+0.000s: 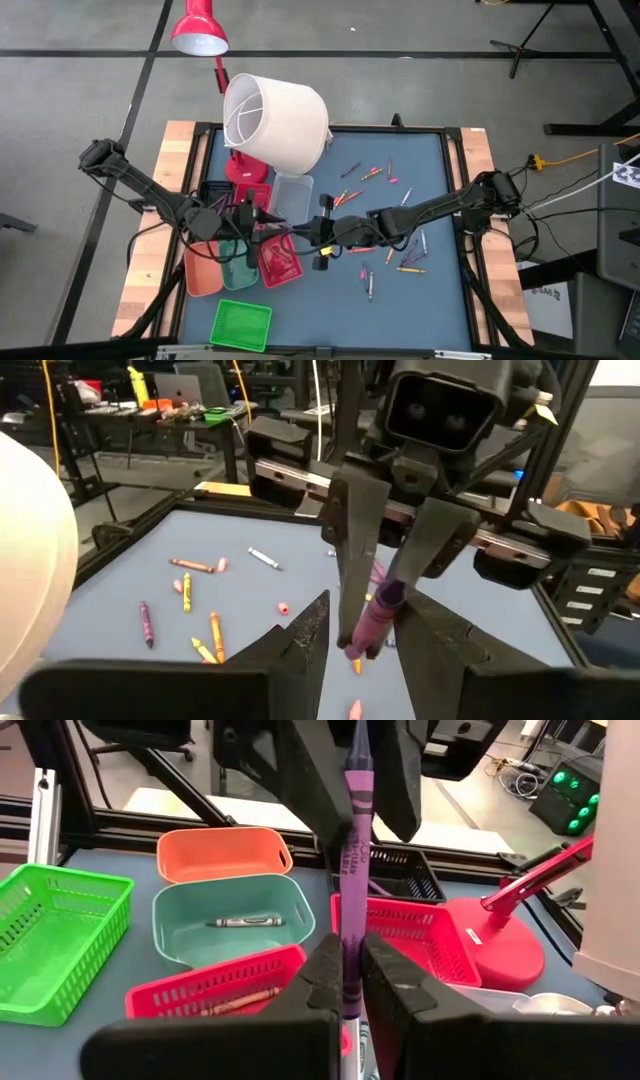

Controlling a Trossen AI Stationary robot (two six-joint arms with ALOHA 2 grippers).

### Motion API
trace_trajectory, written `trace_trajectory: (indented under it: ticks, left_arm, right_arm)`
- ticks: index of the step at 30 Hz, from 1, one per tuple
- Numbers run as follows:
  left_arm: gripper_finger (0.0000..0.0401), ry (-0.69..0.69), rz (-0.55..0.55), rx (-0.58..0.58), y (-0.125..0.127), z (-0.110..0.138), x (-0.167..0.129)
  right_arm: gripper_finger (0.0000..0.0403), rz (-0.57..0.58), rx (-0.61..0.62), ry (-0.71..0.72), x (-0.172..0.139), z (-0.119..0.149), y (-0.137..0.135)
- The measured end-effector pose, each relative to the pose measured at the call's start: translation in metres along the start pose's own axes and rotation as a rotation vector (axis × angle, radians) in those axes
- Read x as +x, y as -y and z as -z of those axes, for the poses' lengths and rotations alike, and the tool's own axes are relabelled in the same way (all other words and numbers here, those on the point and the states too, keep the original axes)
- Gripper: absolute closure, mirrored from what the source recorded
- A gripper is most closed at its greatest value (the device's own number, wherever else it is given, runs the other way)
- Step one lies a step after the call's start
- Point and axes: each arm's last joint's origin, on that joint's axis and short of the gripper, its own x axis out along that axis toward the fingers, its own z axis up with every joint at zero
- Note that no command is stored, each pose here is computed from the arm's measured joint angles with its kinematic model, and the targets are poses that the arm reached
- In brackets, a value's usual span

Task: Sort crayons
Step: Put the violet crayon into the black bin

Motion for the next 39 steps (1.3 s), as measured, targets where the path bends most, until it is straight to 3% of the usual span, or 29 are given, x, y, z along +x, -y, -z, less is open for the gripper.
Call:
trace_trajectory:
  ticks: [7,17,34,39]
  left_arm:
    - [0.0320,0.001,-0.009,-0.001,-0.0017,-0.0003,0.0011]
    - [0.0394,0.000,-0.008,-0.001,-0.0016,-0.0002,0.0011]
    - [0.0388,-0.006,-0.010,0.004,-0.0018,0.0005,0.0010]
    - [0.0388,-0.010,-0.011,0.006,-0.0019,0.0010,0.0011]
  right_arm:
    - [0.0381,0.000,0.001,0.002,0.0000,-0.0003,0.0000]
    - [0.0381,0.000,0.002,0.002,0.0000,-0.0002,0.0000]
    - [0.0380,0.000,0.000,-0.002,0.0000,0.0002,0.0000]
    - [0.0334,-0.001,-0.001,-0.003,-0.0001,0.0003,-0.0002]
